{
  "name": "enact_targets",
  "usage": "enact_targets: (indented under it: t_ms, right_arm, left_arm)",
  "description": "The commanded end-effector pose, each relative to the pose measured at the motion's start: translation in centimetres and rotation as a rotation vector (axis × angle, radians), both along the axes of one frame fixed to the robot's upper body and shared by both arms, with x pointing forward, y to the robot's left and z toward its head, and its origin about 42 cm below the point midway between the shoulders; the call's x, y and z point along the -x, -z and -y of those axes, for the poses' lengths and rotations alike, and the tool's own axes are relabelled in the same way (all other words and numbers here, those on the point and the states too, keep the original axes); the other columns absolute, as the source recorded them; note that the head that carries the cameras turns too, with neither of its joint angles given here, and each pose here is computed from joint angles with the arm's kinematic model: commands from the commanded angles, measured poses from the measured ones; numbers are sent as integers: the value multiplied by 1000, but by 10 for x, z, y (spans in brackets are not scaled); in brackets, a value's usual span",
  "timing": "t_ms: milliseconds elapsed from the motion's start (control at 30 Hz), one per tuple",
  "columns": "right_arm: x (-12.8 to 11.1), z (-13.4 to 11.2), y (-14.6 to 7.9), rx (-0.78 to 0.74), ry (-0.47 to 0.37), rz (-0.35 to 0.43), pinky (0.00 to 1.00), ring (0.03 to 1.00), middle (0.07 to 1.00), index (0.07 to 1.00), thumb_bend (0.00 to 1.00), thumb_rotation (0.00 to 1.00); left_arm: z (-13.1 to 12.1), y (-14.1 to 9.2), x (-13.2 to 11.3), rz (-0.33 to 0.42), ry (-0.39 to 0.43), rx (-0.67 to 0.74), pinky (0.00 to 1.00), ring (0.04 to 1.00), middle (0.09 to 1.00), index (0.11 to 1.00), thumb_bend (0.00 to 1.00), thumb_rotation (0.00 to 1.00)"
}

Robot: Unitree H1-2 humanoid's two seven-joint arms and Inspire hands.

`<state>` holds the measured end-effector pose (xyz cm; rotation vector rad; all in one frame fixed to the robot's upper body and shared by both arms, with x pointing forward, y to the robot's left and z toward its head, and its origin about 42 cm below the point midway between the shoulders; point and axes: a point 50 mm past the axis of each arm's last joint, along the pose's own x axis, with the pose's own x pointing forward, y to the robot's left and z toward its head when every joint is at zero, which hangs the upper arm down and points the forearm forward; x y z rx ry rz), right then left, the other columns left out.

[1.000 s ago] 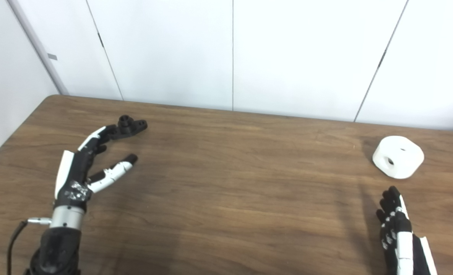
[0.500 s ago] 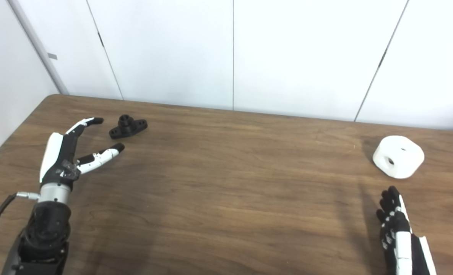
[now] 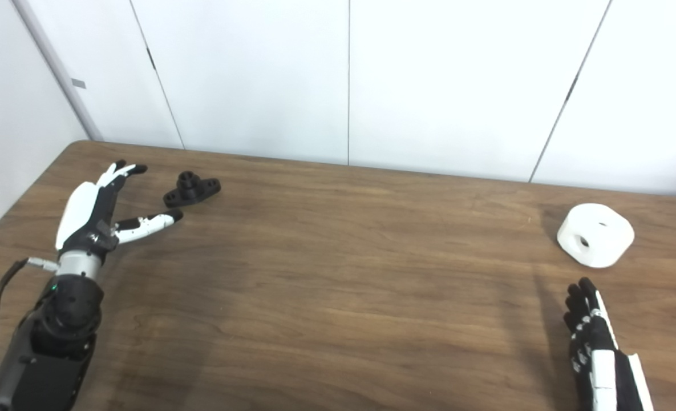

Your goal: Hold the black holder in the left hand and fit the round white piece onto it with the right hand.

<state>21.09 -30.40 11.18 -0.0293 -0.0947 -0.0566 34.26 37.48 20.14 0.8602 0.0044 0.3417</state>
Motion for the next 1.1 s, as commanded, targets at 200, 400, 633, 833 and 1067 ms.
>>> enact_targets:
  t_ms: [200, 400, 633, 833, 1067]
  right_arm:
    - [15, 5, 20, -16, 11, -53, 1000, 994, 970, 961, 664, 977]
    - [15, 3, 19, -14, 10, -51, 1000, 992, 974, 965, 660, 983]
    - [16, 3, 19, -15, 11, -49, 1000, 1000, 973, 973, 634, 993]
    - [15, 2, 19, -16, 10, -35, 1000, 1000, 974, 967, 661, 966]
    - [15, 1, 20, -2, 12, -30, 1000, 997, 962, 962, 658, 992]
  left_arm:
    - [-9, -29, -31, 25, 5, -82, 1000, 1000, 991, 861, 941, 394]
    - [-9, -30, -47, -11, 1, -41, 1000, 1000, 987, 853, 934, 375]
    - [-13, -27, -63, -60, -30, -54, 1000, 1000, 981, 845, 927, 393]
    - [-21, -23, -76, -109, -61, -44, 1000, 1000, 980, 846, 935, 402]
    - [-25, -20, -85, -174, -70, -38, 1000, 1000, 978, 842, 925, 405]
